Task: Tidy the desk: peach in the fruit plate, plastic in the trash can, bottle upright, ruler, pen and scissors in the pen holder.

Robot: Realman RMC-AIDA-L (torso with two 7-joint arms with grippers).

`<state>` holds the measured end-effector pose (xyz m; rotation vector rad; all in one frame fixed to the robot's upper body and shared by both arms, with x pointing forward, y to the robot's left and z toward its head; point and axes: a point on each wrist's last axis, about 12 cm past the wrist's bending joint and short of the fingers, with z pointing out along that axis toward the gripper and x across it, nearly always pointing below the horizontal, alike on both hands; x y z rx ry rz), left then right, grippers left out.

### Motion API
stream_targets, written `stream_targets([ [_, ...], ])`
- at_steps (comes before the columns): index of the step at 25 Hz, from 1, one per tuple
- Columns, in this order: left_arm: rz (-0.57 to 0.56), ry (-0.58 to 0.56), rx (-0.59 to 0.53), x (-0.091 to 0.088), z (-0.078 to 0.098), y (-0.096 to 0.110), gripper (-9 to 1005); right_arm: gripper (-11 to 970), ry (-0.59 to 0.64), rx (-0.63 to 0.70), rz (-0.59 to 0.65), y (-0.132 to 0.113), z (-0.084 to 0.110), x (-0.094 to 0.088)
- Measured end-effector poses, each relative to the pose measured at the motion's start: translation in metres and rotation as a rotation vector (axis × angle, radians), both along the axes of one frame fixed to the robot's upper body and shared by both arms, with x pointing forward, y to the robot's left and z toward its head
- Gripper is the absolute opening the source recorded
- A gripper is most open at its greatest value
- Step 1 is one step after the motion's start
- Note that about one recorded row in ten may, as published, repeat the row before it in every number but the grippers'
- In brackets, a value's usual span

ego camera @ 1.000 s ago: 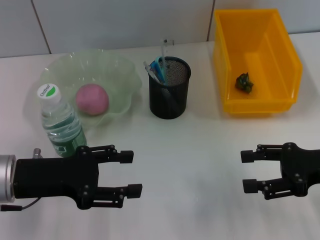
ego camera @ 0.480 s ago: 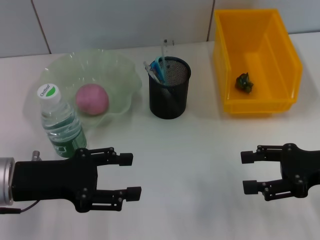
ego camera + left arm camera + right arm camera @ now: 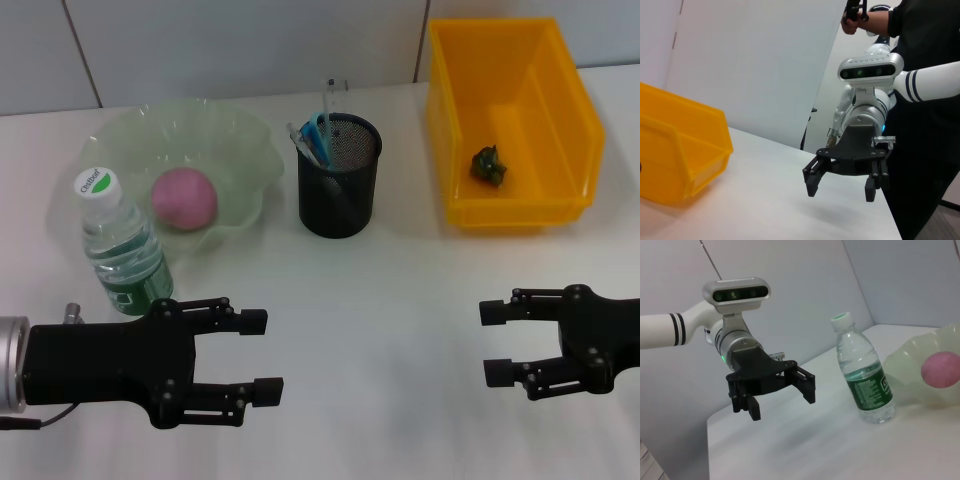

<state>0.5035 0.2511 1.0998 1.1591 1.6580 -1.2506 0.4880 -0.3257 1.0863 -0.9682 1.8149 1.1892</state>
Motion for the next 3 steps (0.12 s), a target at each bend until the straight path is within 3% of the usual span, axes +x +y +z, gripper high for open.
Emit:
stream_targets([
  [3, -0.001, -0.001, 0.000, 0.0002, 0.0001, -0.0002, 793, 827, 0.000, 0.000, 0.001, 0.0001, 0.0001, 0.0002],
])
